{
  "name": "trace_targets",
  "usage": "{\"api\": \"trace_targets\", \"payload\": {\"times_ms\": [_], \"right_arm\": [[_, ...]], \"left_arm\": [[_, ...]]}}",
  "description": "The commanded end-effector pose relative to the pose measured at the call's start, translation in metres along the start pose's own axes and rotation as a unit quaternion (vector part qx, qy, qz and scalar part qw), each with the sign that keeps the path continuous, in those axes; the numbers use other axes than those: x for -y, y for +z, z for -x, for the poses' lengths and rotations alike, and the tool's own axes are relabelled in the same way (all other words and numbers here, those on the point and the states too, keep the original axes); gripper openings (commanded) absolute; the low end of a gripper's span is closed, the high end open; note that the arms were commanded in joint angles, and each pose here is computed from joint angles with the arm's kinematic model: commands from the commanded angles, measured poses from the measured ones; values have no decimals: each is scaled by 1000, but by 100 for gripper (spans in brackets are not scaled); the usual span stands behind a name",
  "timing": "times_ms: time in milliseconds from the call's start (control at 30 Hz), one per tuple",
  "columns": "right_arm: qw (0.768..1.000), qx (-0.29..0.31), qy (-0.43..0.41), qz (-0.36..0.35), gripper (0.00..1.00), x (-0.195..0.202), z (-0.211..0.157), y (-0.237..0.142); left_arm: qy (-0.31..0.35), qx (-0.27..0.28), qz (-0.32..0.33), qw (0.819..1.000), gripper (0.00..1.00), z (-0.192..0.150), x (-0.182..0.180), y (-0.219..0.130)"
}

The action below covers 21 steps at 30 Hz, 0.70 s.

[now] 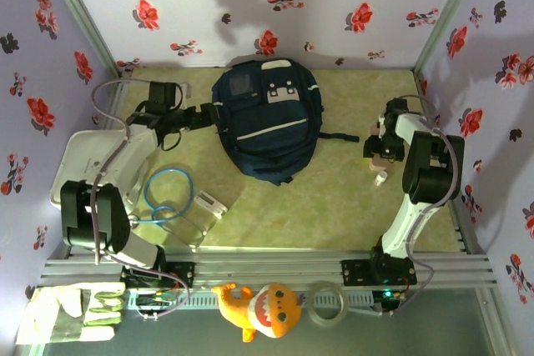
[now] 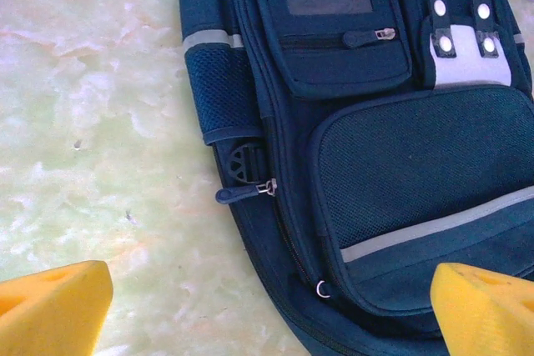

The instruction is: Pack books, pencil case, and school supplies into a backpack

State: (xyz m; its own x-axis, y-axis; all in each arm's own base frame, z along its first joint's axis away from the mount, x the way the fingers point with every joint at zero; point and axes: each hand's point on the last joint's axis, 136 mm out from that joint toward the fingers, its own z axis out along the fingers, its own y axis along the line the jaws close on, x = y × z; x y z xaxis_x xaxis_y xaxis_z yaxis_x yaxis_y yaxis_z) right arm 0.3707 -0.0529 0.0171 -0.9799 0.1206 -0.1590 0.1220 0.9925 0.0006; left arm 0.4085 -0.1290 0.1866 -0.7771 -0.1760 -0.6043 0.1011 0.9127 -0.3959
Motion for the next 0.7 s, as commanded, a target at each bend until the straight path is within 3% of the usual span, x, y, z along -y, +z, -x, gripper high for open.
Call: {"api": "trace_targets", "payload": {"times_ms": [0, 167, 333, 467, 667], "right_arm": [[1000, -1, -8, 10, 62, -4, 2, -3], [996, 72, 19, 57, 59, -20, 24, -31], [984, 132, 60, 101, 56, -33, 36, -61], [975, 160, 79, 131, 56, -45, 31, -80], [960, 201, 93, 171, 56, -65, 23, -111]], "left_arm": [[30, -11, -18, 999, 97, 3, 17, 2], [95, -25, -42, 994, 97, -2, 48, 11], [204, -47, -73, 975, 93, -18, 90, 26], [326, -72, -100, 937, 90, -47, 124, 41], [456, -116, -83, 879, 87, -86, 150, 71]]}}
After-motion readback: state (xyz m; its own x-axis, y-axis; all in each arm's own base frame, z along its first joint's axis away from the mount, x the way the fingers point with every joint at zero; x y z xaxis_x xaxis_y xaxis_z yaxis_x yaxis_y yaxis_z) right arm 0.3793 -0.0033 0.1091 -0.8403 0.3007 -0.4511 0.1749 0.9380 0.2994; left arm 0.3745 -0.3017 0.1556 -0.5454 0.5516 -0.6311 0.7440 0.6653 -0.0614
